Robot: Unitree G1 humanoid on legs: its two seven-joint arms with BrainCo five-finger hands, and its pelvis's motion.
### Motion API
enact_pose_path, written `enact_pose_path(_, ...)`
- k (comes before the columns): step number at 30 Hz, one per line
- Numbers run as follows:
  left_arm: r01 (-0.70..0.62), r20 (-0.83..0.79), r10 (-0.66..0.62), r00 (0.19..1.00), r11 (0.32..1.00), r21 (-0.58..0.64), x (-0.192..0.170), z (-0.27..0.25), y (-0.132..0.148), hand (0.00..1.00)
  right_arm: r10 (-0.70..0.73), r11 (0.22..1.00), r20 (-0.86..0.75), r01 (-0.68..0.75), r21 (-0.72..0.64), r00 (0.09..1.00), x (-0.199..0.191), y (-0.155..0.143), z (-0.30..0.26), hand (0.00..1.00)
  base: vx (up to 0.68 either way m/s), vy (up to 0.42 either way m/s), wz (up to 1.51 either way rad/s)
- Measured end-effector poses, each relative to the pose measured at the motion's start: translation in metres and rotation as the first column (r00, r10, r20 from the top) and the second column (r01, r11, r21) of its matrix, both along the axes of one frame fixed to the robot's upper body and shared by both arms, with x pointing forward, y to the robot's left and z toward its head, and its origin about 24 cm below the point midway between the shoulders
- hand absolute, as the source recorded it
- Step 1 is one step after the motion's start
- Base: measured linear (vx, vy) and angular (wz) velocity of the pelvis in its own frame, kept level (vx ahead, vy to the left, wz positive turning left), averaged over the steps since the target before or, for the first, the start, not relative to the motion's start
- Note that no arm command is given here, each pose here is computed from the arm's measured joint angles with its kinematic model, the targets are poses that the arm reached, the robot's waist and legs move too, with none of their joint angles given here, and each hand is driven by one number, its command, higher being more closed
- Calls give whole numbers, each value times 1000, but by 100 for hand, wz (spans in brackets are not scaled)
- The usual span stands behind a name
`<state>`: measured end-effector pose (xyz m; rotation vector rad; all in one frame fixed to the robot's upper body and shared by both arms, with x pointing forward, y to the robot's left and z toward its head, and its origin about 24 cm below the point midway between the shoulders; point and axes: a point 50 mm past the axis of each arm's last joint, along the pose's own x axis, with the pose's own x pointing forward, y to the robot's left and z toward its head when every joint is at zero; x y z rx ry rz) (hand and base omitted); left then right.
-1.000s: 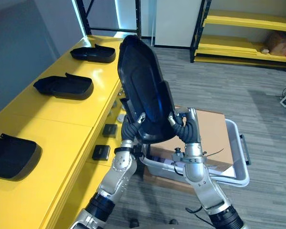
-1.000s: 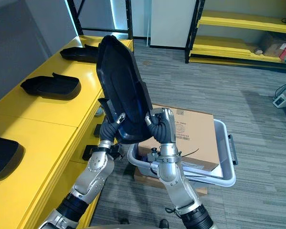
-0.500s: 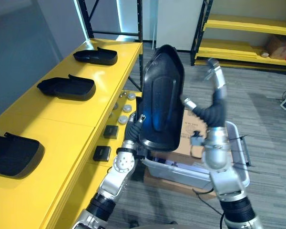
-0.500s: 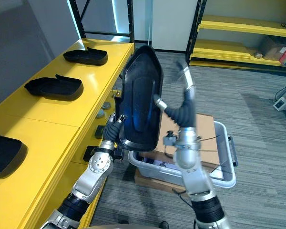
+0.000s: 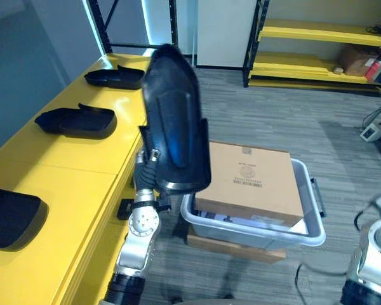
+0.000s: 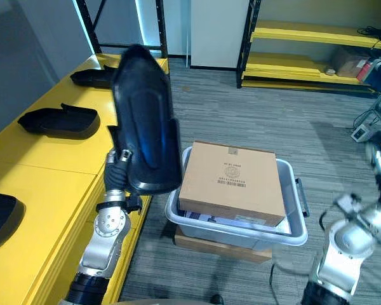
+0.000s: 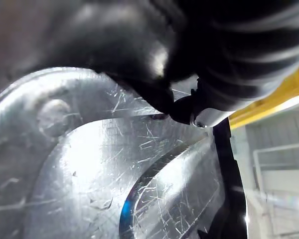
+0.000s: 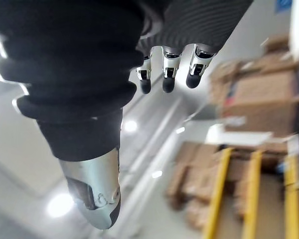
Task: Walk over and take plastic housings, then place them on the shelf
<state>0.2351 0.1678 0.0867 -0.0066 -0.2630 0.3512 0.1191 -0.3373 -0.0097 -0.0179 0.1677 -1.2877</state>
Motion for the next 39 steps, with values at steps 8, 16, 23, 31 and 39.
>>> enact_pose_path(8,-7,12,8,1000,999,-52,-11,-2,1,100,283,818,-344,-38,574,895,-66,79,-127,0,3,0,0)
enact_pose_path(16,2,17,-1,1000,998,-63,-11,-2,-1,100,462,711,-385,-75,699,799,-81,109,-148,0,-24,3,20)
enact_pose_path(23,47,125,-37,991,996,-74,-19,22,-11,100,563,695,-387,-164,700,730,-63,116,-149,0,-41,-18,113)
enact_pose_path(31,106,224,-76,972,987,-124,-24,37,-28,100,603,720,-325,-322,614,729,-23,112,-133,0,49,99,146)
enact_pose_path(39,144,229,-100,968,972,-184,-24,36,-35,100,629,685,-277,-350,639,726,-13,125,-133,0,98,200,82)
